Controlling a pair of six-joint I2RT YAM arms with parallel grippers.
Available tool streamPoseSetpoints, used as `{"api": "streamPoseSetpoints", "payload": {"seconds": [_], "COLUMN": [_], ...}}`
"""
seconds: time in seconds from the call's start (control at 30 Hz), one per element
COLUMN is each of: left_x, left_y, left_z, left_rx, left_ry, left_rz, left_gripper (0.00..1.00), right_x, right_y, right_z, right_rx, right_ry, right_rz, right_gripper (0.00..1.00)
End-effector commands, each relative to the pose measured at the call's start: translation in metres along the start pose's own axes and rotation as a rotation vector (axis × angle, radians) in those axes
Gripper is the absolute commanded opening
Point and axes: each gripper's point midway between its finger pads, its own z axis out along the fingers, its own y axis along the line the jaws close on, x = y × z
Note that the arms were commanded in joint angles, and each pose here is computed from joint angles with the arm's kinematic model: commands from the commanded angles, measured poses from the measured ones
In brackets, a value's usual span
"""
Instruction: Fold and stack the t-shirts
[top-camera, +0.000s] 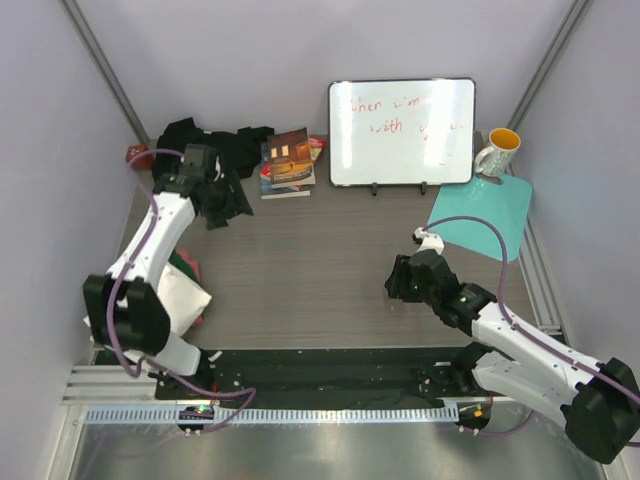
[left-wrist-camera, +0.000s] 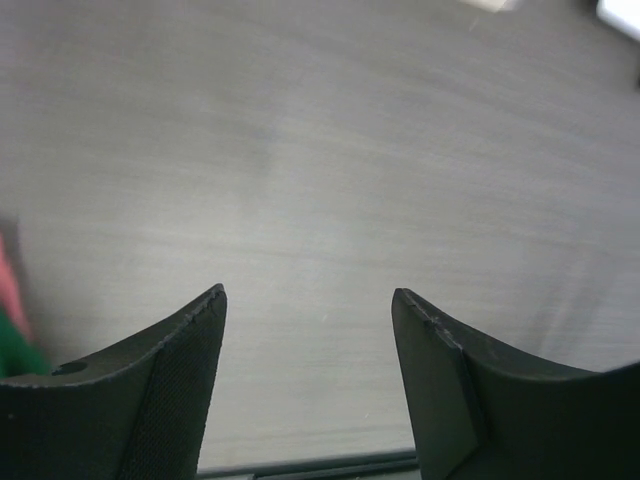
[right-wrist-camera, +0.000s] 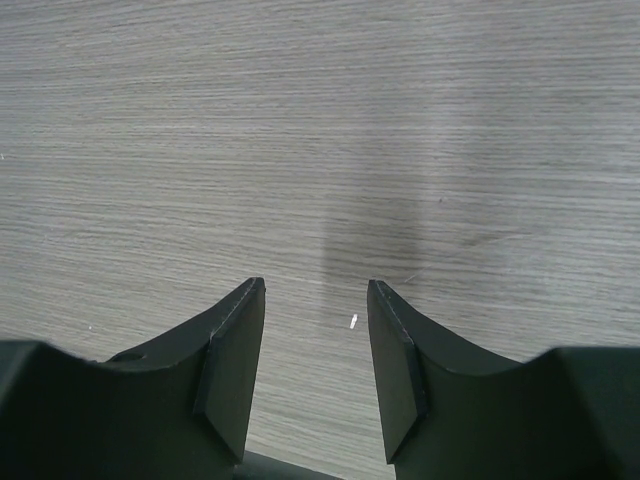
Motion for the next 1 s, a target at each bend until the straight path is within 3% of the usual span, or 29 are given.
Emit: {"api": "streamPoseSetpoints", "payload": {"seconds": [0.0,0.13,0.17,0.2,0.27,0.3,0.53,0.7,0.83,0.93,0.97], "left_x": [-0.056,-0.095,-0.095,-0.113,-0.111,-0.128,-0.136,-0.141,-0.129,-0.118,-0.108], "left_y": [-0.043,-0.090,-0.093,-0.109,-0.119,-0.135,-0.171,-0.205,-0.230,-0.264,-0.267], "left_z": [0.022,0.035,0.054,0.047,0.071,0.060,0.100,0.119,0.143,0.143,0.160], "left_rx": [0.103,0.241,0.242,0.281,0.289,0.331,0.423,0.582,0.656,0.812,0.814], "left_ry": [-0.061,-0.063,-0.032,-0.071,-0.021,-0.063,-0.037,-0.029,-0.013,0.013,0.034], "left_rz": [0.012,0.018,0.019,0.033,0.039,0.056,0.071,0.045,0.084,0.099,0.094], "left_gripper": [0.67,0.69,0.69,0.71,0.71,0.72,0.72,0.74,0.76,0.78,0.78], "right_x": [-0.008,-0.007,-0.007,-0.005,-0.004,-0.004,-0.005,-0.004,-0.002,0.000,0.001], "right_y": [0.011,0.014,0.014,0.014,0.015,0.016,0.020,0.024,0.024,0.022,0.022], "right_z": [-0.005,-0.007,-0.007,-0.006,-0.005,-0.004,0.000,0.003,0.004,0.004,0.004], "right_rx": [-0.059,-0.083,-0.086,-0.085,-0.091,-0.093,-0.104,-0.112,-0.116,-0.116,-0.117], "right_ry": [-0.039,-0.048,-0.048,-0.043,-0.036,-0.033,-0.030,-0.009,-0.008,-0.011,-0.009], "right_rz": [0.039,0.050,0.047,0.047,0.050,0.049,0.048,0.033,0.040,0.045,0.045], "right_gripper": [0.51,0.51,0.51,0.51,0.51,0.51,0.51,0.51,0.51,0.51,0.51]}}
